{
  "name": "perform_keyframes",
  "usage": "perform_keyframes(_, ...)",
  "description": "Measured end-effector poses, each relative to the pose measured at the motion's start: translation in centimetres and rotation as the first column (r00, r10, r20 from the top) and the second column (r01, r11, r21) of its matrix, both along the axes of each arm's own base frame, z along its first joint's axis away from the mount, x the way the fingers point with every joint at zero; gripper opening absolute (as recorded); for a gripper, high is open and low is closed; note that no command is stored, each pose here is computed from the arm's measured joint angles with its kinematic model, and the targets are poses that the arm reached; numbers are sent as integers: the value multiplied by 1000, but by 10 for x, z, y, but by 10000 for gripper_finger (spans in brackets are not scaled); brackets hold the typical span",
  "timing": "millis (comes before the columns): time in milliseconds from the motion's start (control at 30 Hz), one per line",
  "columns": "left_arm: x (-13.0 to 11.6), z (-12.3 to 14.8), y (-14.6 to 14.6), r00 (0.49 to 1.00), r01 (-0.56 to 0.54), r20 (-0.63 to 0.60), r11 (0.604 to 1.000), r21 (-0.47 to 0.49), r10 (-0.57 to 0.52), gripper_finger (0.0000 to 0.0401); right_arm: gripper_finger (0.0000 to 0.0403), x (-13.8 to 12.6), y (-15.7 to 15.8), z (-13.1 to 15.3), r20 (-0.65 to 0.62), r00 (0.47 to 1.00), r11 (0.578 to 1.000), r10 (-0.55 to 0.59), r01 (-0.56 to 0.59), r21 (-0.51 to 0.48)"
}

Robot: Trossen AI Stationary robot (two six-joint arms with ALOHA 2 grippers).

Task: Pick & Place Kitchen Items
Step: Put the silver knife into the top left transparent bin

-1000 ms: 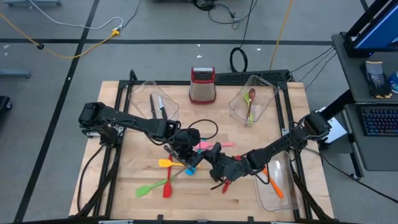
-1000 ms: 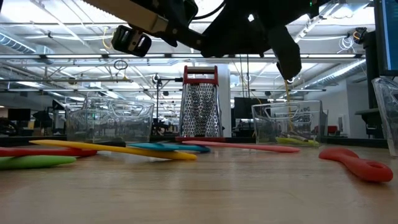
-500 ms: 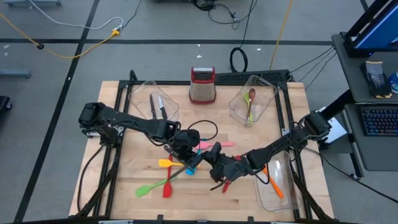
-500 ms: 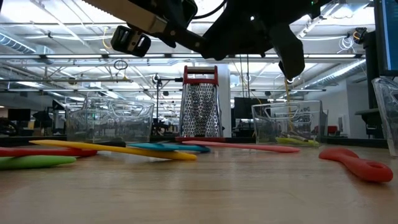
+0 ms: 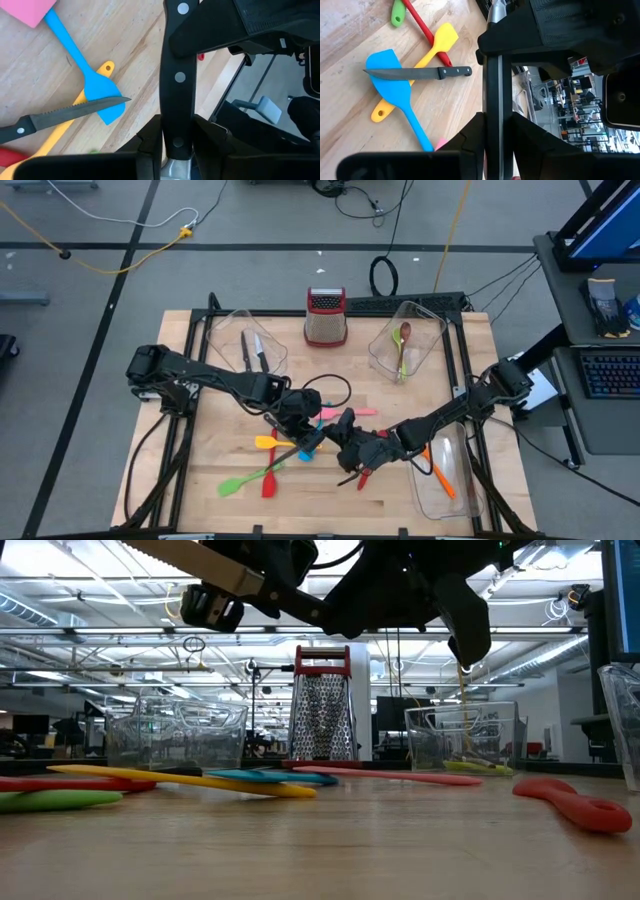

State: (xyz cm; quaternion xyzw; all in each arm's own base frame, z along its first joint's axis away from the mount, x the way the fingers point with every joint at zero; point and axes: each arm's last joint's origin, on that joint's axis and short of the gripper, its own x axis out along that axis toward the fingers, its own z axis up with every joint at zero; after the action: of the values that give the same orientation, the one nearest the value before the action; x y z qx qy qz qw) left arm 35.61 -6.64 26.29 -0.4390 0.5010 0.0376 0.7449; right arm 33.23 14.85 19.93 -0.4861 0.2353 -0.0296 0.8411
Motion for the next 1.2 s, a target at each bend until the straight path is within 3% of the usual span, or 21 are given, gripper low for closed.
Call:
perform_keyframes(633,1,0,2,999,20,40,996,92,-24,100,64,-3,-1,-6,-55,998,999,-19,21,26)
perform_keyframes(933,9,6,11,989,-25,149,987,159,1,175,64,-8,-3,-15,-124,991,997,-52,58,52)
perform_keyframes(1200,14,15,42,968,-14,246,978,210,-38,225,64,-9,-4,-16,-117,990,991,-80,92,96)
